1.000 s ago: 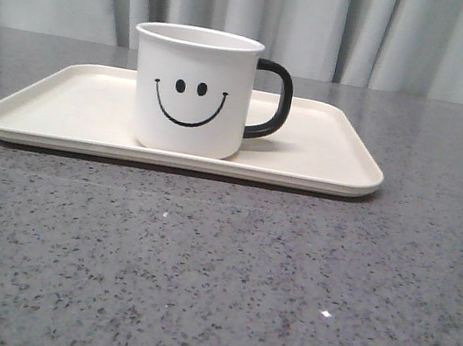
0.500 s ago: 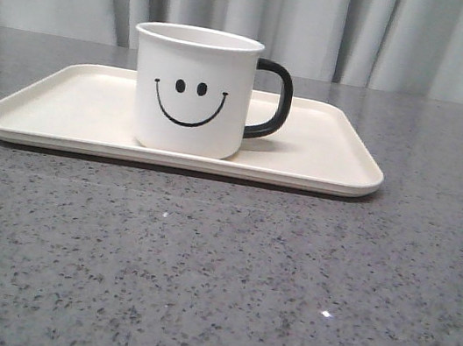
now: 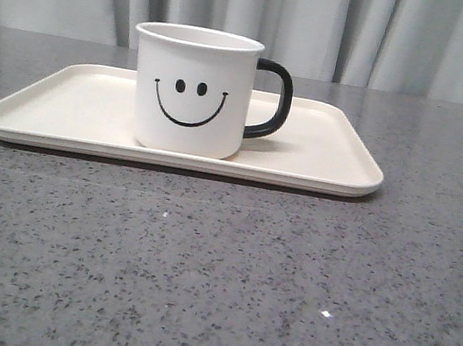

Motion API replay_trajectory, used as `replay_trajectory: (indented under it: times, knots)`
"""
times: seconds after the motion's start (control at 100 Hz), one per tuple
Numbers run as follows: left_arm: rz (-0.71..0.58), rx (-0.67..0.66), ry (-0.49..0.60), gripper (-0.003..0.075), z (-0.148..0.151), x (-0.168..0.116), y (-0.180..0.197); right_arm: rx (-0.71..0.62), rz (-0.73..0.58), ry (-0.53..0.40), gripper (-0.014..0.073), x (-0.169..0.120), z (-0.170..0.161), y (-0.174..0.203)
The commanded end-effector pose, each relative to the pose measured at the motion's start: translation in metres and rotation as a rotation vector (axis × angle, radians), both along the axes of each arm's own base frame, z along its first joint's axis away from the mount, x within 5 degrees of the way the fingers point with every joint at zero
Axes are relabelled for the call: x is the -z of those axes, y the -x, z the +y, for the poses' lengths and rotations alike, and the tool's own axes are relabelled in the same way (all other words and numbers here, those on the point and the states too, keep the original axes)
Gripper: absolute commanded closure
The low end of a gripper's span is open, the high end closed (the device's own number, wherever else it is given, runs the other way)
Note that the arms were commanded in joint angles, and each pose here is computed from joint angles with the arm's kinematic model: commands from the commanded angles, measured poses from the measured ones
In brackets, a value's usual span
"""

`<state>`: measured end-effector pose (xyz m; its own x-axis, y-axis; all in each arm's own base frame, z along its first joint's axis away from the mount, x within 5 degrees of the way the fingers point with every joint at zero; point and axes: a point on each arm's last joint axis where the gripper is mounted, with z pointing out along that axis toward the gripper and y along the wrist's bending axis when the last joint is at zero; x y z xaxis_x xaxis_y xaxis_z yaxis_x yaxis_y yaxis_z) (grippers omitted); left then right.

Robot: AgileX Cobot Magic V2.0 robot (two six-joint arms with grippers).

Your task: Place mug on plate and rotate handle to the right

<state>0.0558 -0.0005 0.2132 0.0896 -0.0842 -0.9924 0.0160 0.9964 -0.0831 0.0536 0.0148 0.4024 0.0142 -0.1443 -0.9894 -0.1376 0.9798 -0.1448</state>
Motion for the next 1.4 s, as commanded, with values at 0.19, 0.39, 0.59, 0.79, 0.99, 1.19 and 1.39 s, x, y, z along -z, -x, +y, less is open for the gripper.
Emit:
replay_trajectory:
  times: [0.19, 0.39, 0.59, 0.79, 0.99, 1.19, 1.39]
  knots:
    - [-0.102, 0.017, 0.001, 0.0741, -0.001, -0.006, 0.003, 0.029, -0.086, -0.008, 0.0706, -0.013, -0.002, 0.001]
    - [-0.102, 0.017, 0.001, 0.0740, -0.001, -0.006, 0.003, 0.022, -0.024, -0.006, 0.0706, 0.004, -0.002, -0.003]
    - [-0.102, 0.017, 0.001, 0.0740, -0.001, -0.006, 0.003, 0.027, -0.001, -0.011, 0.0706, 0.049, -0.002, 0.008]
    - [-0.102, 0.017, 0.001, 0.0740, -0.001, -0.006, 0.003, 0.047, -0.019, -0.019, 0.0706, 0.103, -0.003, 0.019]
    - [-0.102, 0.017, 0.001, 0.0740, -0.001, -0.006, 0.003, 0.084, -0.029, -0.037, 0.0706, 0.144, -0.007, 0.013]
    - [-0.102, 0.017, 0.001, 0.0740, -0.001, -0.006, 0.003, 0.098, 0.004, -0.053, 0.0706, 0.164, -0.008, 0.007]
    - [-0.102, 0.017, 0.001, 0.0740, -0.001, -0.006, 0.003, 0.122, 0.041, -0.073, 0.0706, 0.190, -0.011, 0.000]
